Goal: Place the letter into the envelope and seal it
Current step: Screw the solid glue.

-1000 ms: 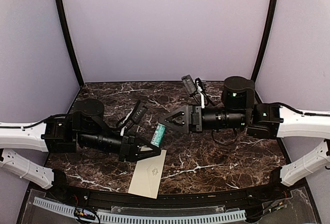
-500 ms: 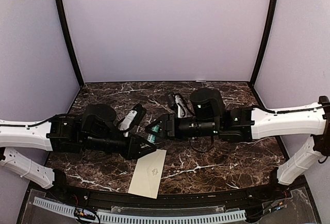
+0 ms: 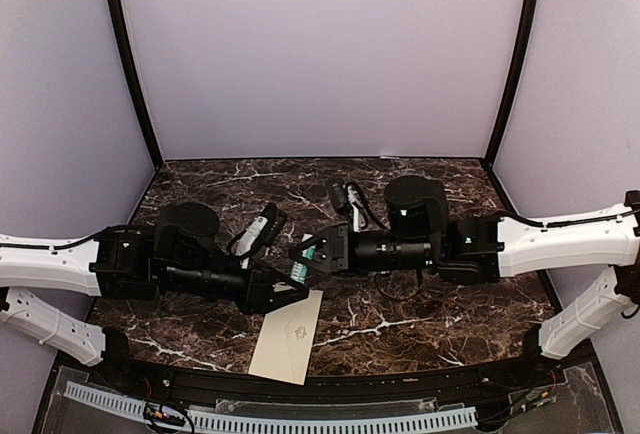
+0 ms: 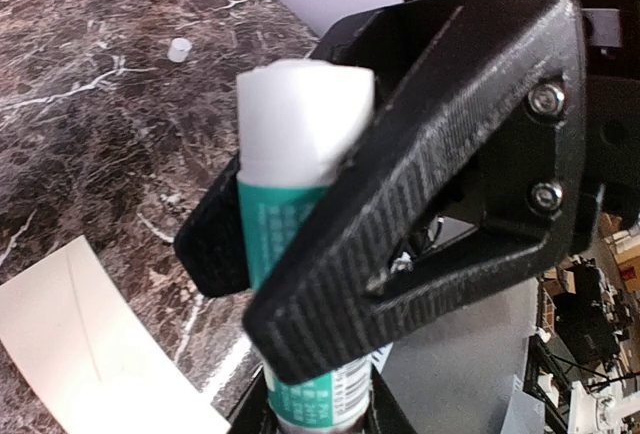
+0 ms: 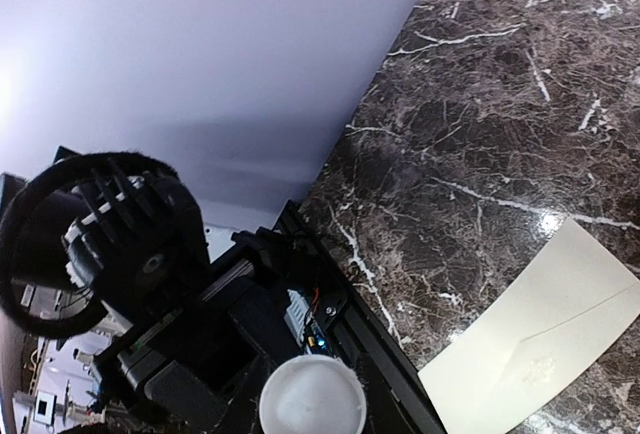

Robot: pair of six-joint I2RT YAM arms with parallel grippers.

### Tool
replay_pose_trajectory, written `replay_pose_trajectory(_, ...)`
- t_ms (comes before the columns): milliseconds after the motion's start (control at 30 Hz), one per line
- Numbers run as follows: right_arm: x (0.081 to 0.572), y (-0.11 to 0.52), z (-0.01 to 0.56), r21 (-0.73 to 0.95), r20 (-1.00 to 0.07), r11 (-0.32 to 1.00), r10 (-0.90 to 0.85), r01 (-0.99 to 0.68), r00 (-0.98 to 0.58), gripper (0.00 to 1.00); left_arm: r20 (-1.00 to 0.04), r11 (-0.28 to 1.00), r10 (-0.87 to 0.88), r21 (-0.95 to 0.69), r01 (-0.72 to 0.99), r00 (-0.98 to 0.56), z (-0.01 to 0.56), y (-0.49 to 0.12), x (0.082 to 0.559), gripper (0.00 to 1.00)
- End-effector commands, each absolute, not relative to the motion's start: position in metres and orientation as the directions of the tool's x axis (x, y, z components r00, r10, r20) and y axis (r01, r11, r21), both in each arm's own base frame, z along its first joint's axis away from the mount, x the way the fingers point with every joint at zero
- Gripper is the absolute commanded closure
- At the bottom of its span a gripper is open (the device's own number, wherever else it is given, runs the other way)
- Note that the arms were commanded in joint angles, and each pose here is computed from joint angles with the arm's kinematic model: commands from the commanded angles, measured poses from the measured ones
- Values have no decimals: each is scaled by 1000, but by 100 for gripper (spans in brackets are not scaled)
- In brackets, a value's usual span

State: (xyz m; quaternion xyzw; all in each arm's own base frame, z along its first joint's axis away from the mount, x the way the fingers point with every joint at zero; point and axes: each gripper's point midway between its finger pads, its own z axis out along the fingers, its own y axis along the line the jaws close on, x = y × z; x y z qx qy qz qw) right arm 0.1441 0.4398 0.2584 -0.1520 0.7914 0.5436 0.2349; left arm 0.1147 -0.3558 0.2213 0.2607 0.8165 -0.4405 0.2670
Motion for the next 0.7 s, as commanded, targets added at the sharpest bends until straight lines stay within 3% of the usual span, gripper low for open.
replay_pose_trajectory(0,122,429,321,752,-658,87,35,-653,-752,100,-682,202,193,-676,709,-705,262,-365,79,100)
replay_pose_trajectory(200,74,407,376,625,-759,-238,38,-743,-650,100,-700,-114,227,-709,696,-677,313,-367,37,100)
replay_pose_trajectory(400,59,395,399,556,-791,-331,71,-763,-607,100,-732,-178,168,-682,710,-661,341,-366,36,100)
replay_pose_trajectory(467,63,396,403,550,-793,-316,95,-774,-602,100,-735,-154,131,-678,719,-665,345,-366,43,91)
replay_pose_trajectory(500,65,396,404,546,-794,-301,112,-782,-597,100,-735,-143,112,-678,721,-669,348,-366,46,74)
replay_pose_trajectory(600,75,400,407,542,-795,-241,162,-805,-584,100,-734,-77,4,-677,731,-679,356,-361,64,42)
replay_pose_trajectory(667,81,404,409,539,-800,-201,181,-818,-571,100,-730,-35,-49,-681,732,-682,358,-357,74,35)
